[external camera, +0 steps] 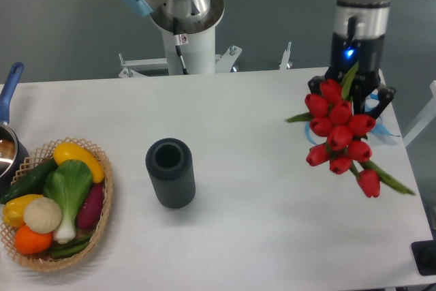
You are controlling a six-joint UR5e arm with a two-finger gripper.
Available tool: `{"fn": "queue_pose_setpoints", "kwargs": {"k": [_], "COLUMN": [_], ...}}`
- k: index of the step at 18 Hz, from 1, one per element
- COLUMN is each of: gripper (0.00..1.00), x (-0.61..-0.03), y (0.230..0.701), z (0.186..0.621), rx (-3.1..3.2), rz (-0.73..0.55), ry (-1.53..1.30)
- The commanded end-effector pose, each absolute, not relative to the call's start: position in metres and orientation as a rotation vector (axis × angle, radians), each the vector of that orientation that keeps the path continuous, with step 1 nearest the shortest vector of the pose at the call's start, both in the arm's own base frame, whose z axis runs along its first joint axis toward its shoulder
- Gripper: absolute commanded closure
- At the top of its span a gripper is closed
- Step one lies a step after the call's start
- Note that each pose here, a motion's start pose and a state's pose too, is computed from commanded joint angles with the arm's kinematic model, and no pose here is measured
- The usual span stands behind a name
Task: Place the flowers on the table
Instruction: 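Lower the held red tulips down toward the table surface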
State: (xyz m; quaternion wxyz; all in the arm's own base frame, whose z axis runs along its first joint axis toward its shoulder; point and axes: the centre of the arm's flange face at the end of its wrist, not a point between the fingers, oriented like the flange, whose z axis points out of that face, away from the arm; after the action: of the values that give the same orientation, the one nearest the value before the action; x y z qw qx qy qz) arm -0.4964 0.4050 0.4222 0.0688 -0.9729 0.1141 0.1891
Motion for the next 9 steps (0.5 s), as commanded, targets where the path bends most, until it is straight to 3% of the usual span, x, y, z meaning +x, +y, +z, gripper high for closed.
{"fn": "queue_pose_setpoints", "kwargs": {"k": [5,9], "gripper": [0.64,0.63], "x": [-0.506,-0.519], "y": [0.437,0.454], "z": [0.350,0.296], "rx": [-3.132,-3.183], "rz": [0.568,0.477], "ry": [0.483,0.523]}}
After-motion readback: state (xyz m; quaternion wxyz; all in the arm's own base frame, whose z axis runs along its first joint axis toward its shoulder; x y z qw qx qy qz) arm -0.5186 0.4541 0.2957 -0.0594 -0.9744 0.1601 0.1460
